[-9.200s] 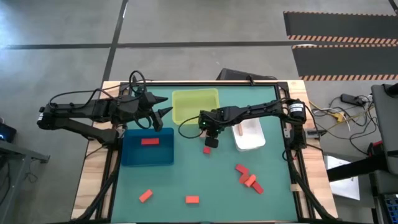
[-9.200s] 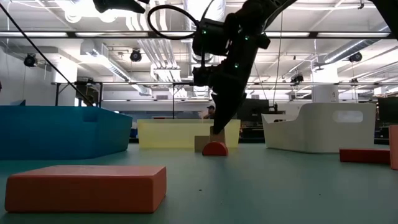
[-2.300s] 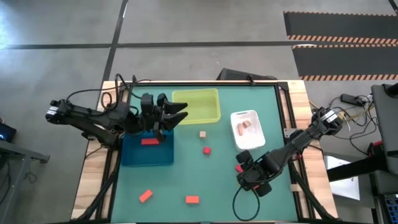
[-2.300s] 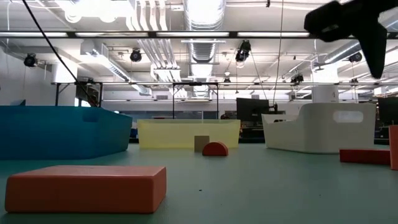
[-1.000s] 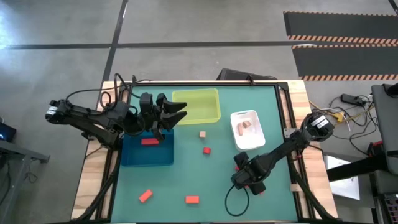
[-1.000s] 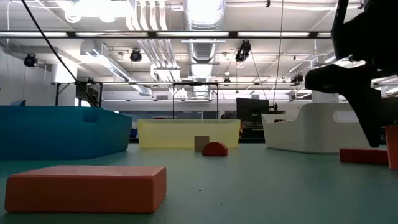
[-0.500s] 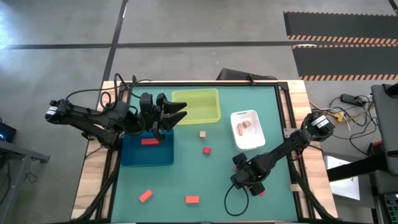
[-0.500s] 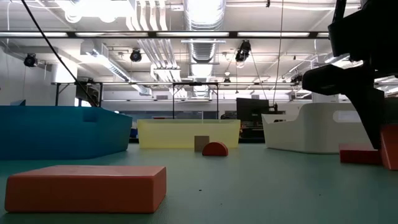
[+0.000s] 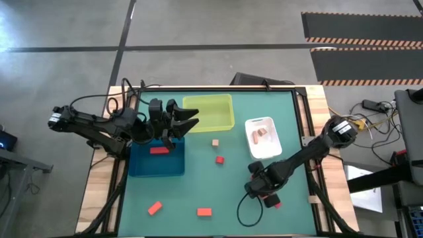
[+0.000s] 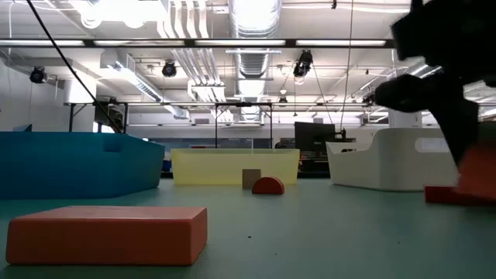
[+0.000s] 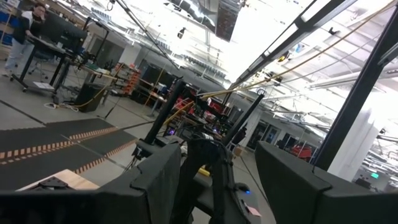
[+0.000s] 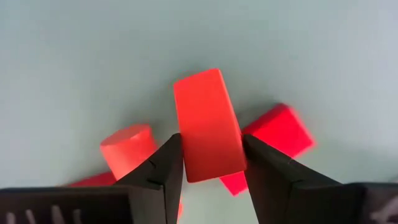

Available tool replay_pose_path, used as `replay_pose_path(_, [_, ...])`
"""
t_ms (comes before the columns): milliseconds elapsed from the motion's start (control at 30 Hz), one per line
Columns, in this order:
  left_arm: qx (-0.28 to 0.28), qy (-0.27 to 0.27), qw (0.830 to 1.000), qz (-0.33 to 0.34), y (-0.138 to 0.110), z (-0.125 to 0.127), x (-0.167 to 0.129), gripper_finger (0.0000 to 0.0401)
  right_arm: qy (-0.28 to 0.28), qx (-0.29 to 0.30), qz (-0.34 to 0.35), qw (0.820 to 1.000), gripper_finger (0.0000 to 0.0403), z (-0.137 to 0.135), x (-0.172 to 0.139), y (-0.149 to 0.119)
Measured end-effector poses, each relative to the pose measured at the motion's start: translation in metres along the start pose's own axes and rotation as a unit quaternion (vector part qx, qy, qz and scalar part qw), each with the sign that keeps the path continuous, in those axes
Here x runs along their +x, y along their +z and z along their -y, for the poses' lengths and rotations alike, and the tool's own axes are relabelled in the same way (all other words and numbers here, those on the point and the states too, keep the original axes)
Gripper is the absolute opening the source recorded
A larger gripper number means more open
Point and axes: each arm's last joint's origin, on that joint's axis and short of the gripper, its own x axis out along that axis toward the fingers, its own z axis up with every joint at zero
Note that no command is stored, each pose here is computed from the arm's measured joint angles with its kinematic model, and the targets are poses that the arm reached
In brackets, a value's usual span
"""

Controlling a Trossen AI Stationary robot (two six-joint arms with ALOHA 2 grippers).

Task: Sort & place blocks by color
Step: Put the orange block into the yellow bin

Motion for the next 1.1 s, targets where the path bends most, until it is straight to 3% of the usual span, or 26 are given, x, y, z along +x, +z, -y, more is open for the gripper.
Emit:
replay_pose_path(233, [0.002,0.002,1.0,-0.004,-0.001,-0.001,0.0,0.0193,0.011,0.109,0.062,0.992,0.0128,0.024,-0.037,-0.001])
replay_pose_path(433, [0.035,0.005,0.999,-0.012,-0.006,-0.002,0.002,0.0193,0.036,0.21,0.173,0.962,0.0128,0.052,-0.079,-0.002])
replay_pose_path(567, [0.069,0.012,0.997,-0.035,-0.012,-0.004,0.002,0.0193,0.056,0.252,0.289,0.922,0.0128,0.068,-0.111,0.002])
replay_pose_path(767, [0.1,0.034,0.989,-0.101,-0.025,-0.01,0.0,0.0193,0.082,0.259,0.446,0.853,0.0128,0.081,-0.149,0.01])
replay_pose_path(1100, [0.117,0.032,0.981,-0.152,-0.034,-0.014,-0.002,0.0193,0.132,0.263,0.598,0.745,0.0128,0.09,-0.182,0.024])
